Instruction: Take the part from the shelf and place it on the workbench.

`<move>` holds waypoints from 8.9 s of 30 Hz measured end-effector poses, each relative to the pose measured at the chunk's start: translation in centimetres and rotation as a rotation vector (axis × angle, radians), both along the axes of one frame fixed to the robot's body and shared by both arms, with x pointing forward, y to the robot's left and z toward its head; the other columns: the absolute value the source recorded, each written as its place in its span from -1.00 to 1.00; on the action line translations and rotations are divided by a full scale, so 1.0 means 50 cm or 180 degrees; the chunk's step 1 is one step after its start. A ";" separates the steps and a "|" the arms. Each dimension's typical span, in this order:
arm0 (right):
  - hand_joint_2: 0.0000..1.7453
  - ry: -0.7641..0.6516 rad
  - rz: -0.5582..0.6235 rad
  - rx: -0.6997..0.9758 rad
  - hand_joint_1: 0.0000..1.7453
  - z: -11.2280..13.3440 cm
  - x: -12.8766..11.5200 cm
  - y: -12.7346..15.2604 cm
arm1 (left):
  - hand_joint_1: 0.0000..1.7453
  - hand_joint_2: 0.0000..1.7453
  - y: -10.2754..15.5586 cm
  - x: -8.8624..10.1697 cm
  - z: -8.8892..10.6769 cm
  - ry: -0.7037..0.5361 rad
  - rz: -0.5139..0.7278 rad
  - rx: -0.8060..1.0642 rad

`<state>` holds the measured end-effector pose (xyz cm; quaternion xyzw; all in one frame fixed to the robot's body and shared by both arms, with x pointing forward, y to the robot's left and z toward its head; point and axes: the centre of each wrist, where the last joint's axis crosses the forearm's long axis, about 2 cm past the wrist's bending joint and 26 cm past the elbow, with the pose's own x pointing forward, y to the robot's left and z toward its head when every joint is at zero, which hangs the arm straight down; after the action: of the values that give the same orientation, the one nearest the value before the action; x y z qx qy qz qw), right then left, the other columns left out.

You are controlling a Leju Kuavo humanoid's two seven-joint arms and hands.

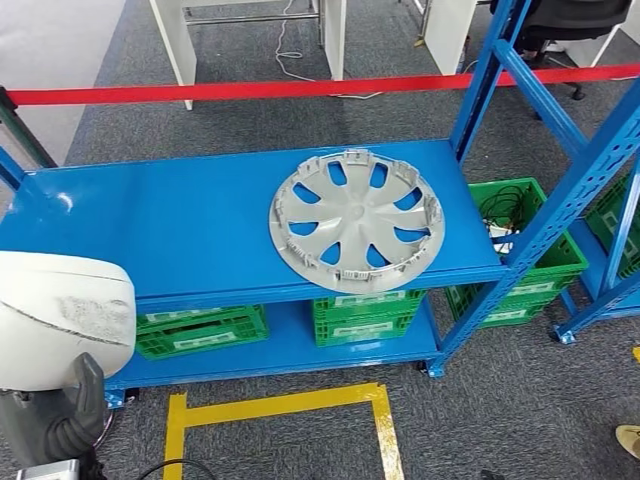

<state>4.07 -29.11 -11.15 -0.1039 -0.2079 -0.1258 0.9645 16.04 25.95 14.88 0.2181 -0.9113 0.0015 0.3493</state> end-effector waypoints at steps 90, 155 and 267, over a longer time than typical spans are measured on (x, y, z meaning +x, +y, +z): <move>1.00 0.0154 0.0661 0.0013 -1.00 0.001 0.002 0.025 | 1.00 1.00 0.014 -0.058 -0.024 0.0281 -0.0009 0.0036; 1.00 0.0134 0.0861 -0.0021 -1.00 0.001 0.000 0.034 | 1.00 1.00 0.010 -0.067 -0.017 0.0271 0.0003 -0.0090; 1.00 0.0245 0.0972 -0.0139 -1.00 0.000 -0.009 0.034 | 1.00 1.00 -0.005 -0.026 0.011 -0.0031 0.0527 -0.0313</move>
<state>3.61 -27.41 -11.15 -0.0968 -0.1869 0.0310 0.9771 14.74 25.69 15.45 0.2752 -0.8906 0.0762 0.3538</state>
